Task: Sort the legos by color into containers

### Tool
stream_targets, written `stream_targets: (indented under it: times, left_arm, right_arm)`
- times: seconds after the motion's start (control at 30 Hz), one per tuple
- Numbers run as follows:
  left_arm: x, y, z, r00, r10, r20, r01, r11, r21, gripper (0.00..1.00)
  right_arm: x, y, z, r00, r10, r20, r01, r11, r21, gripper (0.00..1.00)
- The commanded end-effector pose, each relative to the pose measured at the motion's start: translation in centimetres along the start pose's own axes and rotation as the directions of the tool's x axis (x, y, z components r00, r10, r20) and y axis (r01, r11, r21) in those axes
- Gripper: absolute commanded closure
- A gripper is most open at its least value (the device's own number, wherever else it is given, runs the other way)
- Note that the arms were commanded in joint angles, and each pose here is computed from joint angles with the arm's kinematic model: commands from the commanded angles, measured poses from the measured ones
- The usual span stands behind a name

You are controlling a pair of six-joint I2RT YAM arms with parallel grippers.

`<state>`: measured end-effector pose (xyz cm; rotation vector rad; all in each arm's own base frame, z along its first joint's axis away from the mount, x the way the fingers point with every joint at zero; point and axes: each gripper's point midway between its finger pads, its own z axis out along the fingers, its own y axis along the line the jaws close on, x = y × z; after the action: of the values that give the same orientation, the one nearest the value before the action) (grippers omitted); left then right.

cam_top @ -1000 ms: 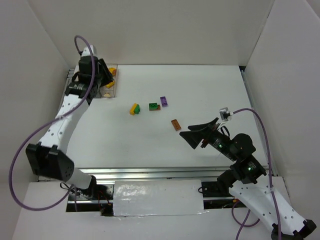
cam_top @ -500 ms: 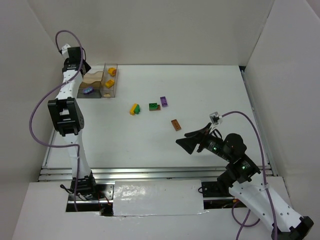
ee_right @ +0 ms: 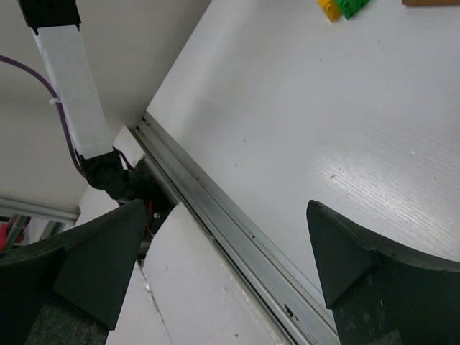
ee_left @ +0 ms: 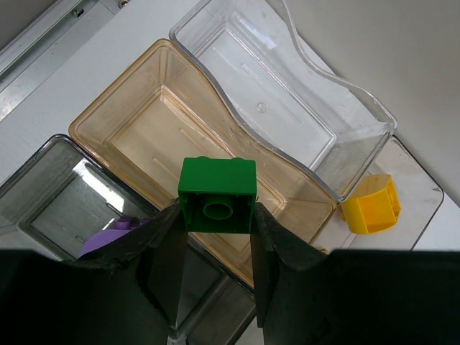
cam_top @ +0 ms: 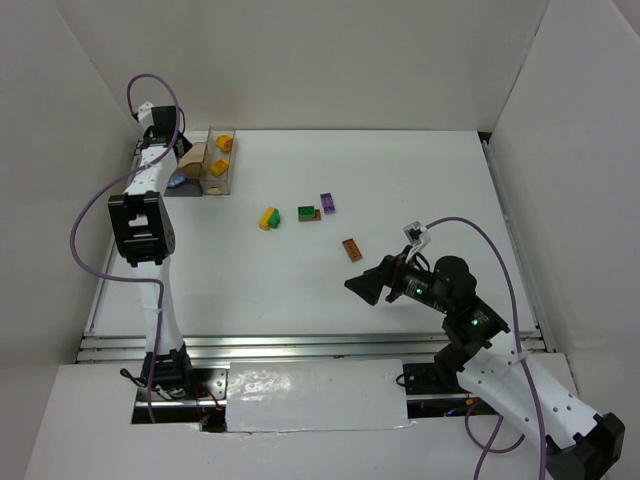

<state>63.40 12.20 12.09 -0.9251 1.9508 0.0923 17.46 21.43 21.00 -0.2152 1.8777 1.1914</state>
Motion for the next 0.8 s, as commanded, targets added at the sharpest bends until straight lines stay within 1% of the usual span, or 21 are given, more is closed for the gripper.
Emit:
stream_targets:
  times: [0.0,0.03,0.07,0.13,0.17,0.23,0.27,0.37,0.47,0.5,0.53,0.6,0.63,0.77]
  left_arm:
    - [-1.5,-0.3,0.6,0.998,-0.037,0.057,0.037,0.999,0.009,0.8]
    - [-1.5,-0.3,0.6,0.998,-0.039,0.056,0.038,0.999,0.012,0.78]
    - [-1.4,-0.2,0.6,0.998,-0.04,0.052,0.04,0.999,0.01,0.73]
    - [-1.4,-0.2,0.6,0.997,-0.048,0.055,0.048,0.999,0.014,0.69]
    - [-1.3,-0.2,0.5,0.997,-0.056,0.052,0.055,0.998,0.015,0.63]
    - [-1.3,0.0,0.5,0.997,-0.065,0.048,0.064,0.998,0.013,0.58]
    - [-0.9,0.1,0.7,0.997,-0.073,0.036,0.072,0.997,0.017,0.54]
    - [-0.3,0.8,1.1,0.996,-0.09,0.019,0.09,0.996,0.003,0.48]
    - [0.1,1.2,1.2,0.995,-0.103,0.015,0.103,0.995,-0.004,0.46]
    - [0.1,1.2,1.2,0.994,-0.107,0.013,0.107,0.994,-0.003,0.41]
    - [-0.1,1.2,1.1,0.993,-0.113,0.014,0.113,0.994,-0.002,0.41]
    - [-0.3,0.9,0.9,0.993,-0.117,0.012,0.117,0.993,0.013,0.26]
    - [-0.8,0.6,0.6,0.993,-0.119,0.019,0.119,0.993,0.022,0.07]
    - [-2.7,-0.6,-1.2,0.99,-0.136,0.035,0.133,0.988,0.077,0.08]
  right_arm:
    - [-1.7,1.3,0.2,0.998,-0.042,0.04,0.044,0.998,-0.042,0.0]
    - [-1.7,1.3,0.2,0.998,-0.043,0.04,0.045,0.998,-0.045,0.0]
    - [-1.7,1.3,0.2,0.998,-0.041,0.041,0.043,0.998,-0.044,0.0]
    - [-1.8,1.3,0.2,0.998,-0.041,0.046,0.043,0.998,-0.044,0.0]
    - [-1.8,1.2,0.2,0.998,-0.041,0.046,0.043,0.998,-0.041,0.0]
    - [-1.7,1.2,0.2,0.998,-0.039,0.045,0.041,0.998,-0.04,0.0]
    - [-1.6,1.1,0.2,0.998,-0.036,0.043,0.038,0.999,-0.038,0.0]
    - [-1.5,1.1,0.2,0.999,-0.033,0.041,0.035,0.999,-0.041,0.0]
    - [-1.6,1.0,0.2,0.998,-0.035,0.048,0.037,0.999,-0.034,0.0]
    - [-1.5,0.9,0.1,0.998,-0.035,0.046,0.037,0.999,-0.031,0.0]
    - [-1.5,1.0,0.1,0.998,-0.037,0.046,0.038,0.999,-0.031,0.0]
    - [-1.5,1.0,0.2,0.998,-0.04,0.043,0.042,0.999,-0.031,0.0]
    - [-1.6,1.0,0.2,0.998,-0.042,0.043,0.043,0.999,-0.031,0.0]
    - [-1.6,0.8,0.3,0.998,-0.042,0.045,0.043,0.999,-0.028,0.0]
